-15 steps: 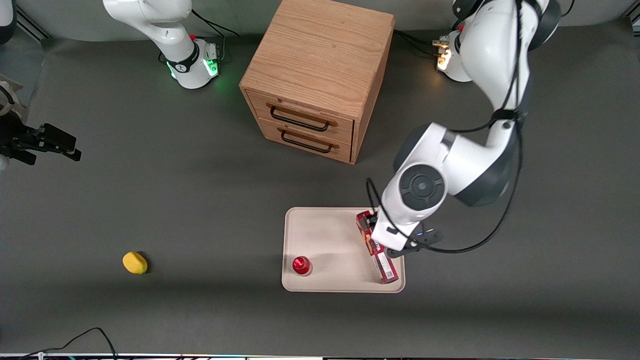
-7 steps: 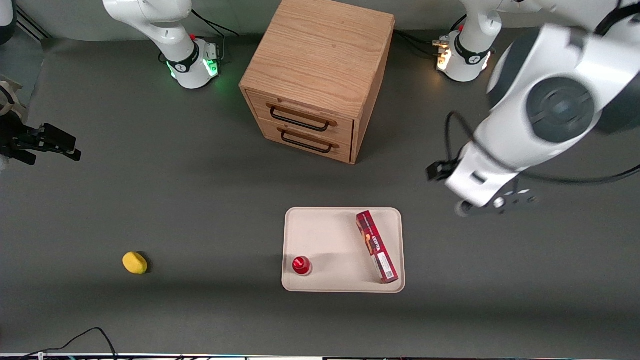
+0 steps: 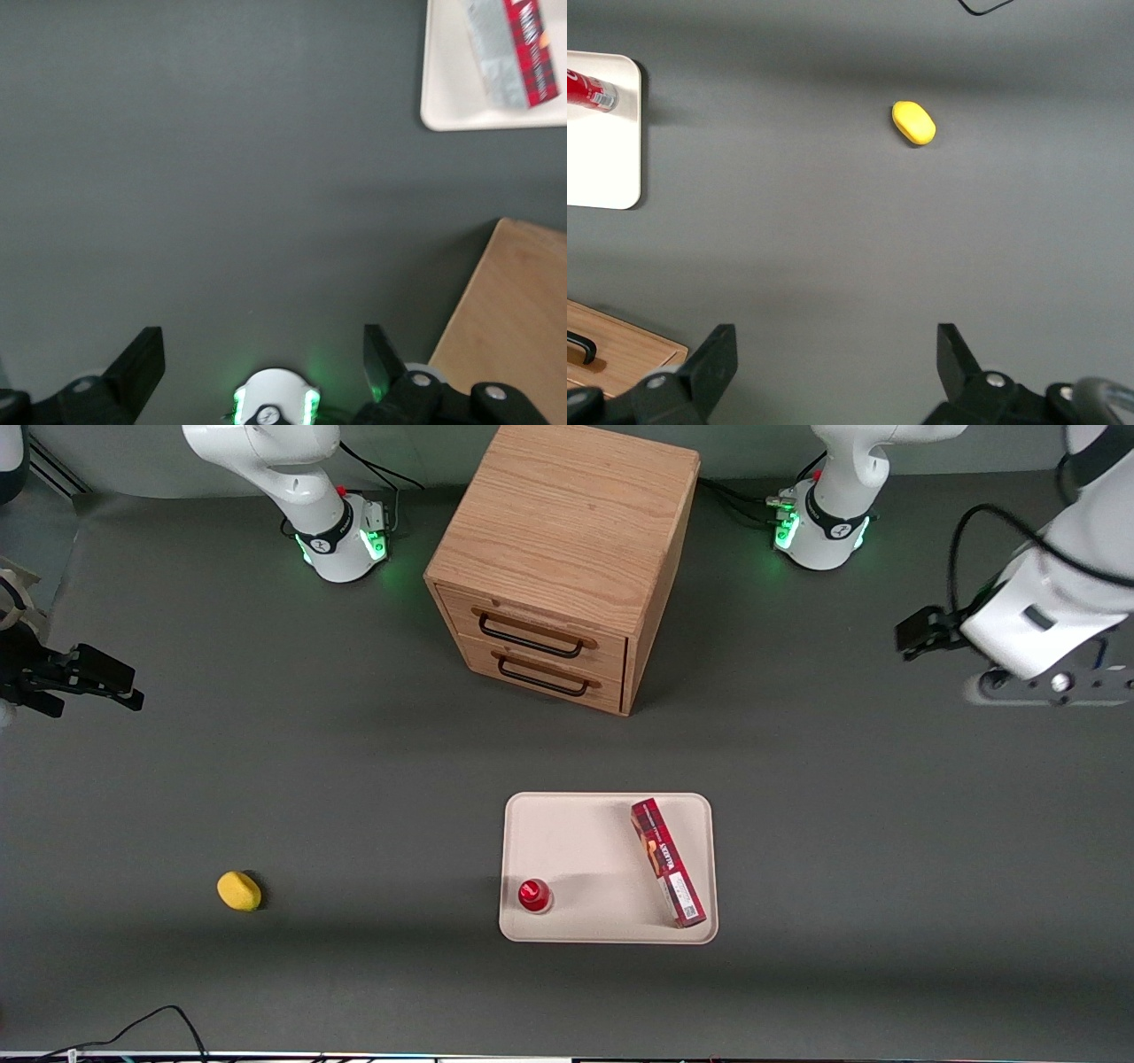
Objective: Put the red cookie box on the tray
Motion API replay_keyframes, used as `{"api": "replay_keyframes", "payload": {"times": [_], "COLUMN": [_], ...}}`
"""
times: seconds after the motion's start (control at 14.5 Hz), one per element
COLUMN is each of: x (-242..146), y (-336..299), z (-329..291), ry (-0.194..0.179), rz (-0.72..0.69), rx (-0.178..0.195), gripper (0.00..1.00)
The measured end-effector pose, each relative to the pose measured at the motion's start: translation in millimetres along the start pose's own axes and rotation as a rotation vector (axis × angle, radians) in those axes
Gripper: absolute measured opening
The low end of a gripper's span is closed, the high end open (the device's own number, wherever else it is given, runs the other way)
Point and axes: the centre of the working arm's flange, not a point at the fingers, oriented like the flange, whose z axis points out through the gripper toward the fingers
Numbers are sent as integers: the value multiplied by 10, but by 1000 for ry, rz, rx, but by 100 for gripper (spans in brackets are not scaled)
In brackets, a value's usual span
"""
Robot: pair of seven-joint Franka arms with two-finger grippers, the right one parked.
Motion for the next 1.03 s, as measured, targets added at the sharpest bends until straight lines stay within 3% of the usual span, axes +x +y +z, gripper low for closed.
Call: {"api": "replay_keyframes", "payload": {"times": [0.21, 0.48, 0.89, 1.03], "x": [-88, 86, 234, 229], "y": [-499, -1218, -1182, -1152], "z": [44, 264, 423, 430], "ry": [0, 63, 75, 70], "rz": [58, 125, 133, 99], "rx": [-3, -8, -2, -23], "gripper": [100, 100, 100, 100]}}
